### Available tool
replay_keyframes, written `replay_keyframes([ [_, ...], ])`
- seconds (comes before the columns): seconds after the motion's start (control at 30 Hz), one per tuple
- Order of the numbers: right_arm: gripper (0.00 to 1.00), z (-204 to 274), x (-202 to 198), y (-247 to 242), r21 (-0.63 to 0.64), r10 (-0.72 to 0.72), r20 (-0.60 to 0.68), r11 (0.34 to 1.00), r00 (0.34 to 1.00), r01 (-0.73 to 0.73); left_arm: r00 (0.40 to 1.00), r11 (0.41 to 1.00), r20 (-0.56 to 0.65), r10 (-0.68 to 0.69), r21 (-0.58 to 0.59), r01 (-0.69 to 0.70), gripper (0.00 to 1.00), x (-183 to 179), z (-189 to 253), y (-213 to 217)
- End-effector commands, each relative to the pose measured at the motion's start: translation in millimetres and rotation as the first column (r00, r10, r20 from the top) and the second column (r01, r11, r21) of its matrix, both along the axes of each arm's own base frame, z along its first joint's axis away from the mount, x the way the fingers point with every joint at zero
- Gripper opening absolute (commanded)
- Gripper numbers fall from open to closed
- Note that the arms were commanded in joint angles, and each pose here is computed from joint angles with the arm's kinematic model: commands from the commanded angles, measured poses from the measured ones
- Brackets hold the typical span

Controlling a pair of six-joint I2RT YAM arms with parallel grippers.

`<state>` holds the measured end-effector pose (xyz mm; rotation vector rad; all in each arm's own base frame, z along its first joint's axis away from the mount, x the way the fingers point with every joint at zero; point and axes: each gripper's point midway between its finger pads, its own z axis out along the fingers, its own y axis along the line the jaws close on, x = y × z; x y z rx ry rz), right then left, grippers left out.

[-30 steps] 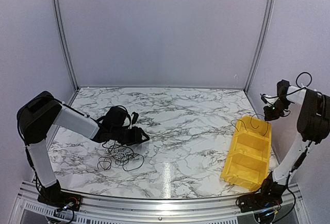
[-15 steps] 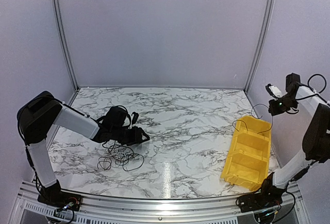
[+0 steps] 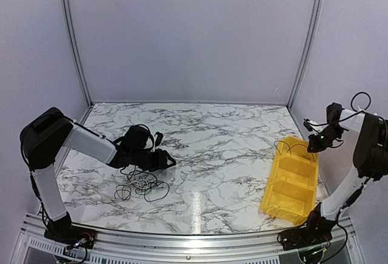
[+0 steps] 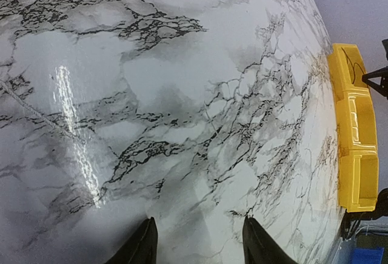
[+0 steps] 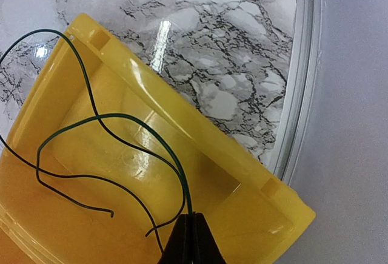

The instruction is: Untangle the cables

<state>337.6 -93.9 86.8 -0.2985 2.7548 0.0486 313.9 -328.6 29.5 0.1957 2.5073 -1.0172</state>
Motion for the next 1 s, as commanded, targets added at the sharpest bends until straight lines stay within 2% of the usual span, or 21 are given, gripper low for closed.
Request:
replay_keyframes([
  [0.0, 0.09, 16.1, 7.9, 7.1, -0.015, 0.027, 0.034, 1.0, 0.999, -0.027, 0.995, 0.993, -0.101, 0.024, 0.12, -0.012, 0.51, -23.5, -34.8, 25.2],
  [0.07, 0.2, 32.4, 7.3, 2.8, -0.069, 0.031, 0.051, 0.997, 0.998, -0.027, 0.998, 0.994, -0.062, 0.014, 0.105, -0.008, 0.51, -20.8, -21.2, 23.7],
  [0.1, 0.29, 43.1, 6.7, -1.0, -0.099, 0.027, 0.064, 0.995, 0.998, -0.021, 0.999, 0.995, -0.045, 0.009, 0.098, -0.005, 0.51, -20.4, -14.6, 23.3],
  [0.23, 0.48, 94.3, 2.2, -6.5, -0.179, 0.031, 0.15, 0.984, 0.988, -0.004, 0.999, 0.996, 0.049, 0.002, 0.084, -0.006, 0.51, -18.9, 13.8, 27.2],
  [0.27, 0.5, 103.9, 0.5, -3.2, -0.182, 0.037, 0.168, 0.983, 0.985, -0.006, 0.997, 0.996, 0.072, -0.003, 0.084, -0.003, 0.51, -18.4, 19.7, 28.0],
  [0.4, 0.46, 103.9, 8.4, 27.4, -0.147, 0.083, 0.184, 0.988, 0.979, -0.056, 0.993, 0.997, 0.119, -0.009, 0.077, -0.001, 0.51, -17.7, 33.7, 28.9],
  [0.5, 0.42, 82.0, 20.0, 61.7, -0.062, 0.135, 0.156, 0.99, 0.979, -0.127, 0.993, 0.998, 0.12, -0.009, 0.068, 0.001, 0.51, -17.7, 36.7, 27.1],
  [0.6, 0.4, 57.0, 33.7, 88.4, -0.044, 0.195, 0.113, 0.981, 0.974, -0.191, 0.993, 0.998, 0.118, -0.001, 0.057, -0.006, 0.51, -18.3, 40.1, 26.8],
  [0.8, 0.42, 23.3, 60.9, 114.2, -0.044, 0.256, 0.07, 0.966, 0.964, -0.254, 0.992, 0.997, 0.123, 0.031, 0.06, -0.038, 0.51, -17.3, 43.1, 31.5],
  [0.97, 0.43, 5.0, 67.9, 122.1, -0.01, 0.282, 0.033, 0.959, 0.959, -0.282, 0.993, 0.996, 0.103, 0.05, 0.067, -0.057, 0.51, -15.7, 36.9, 32.3],
])
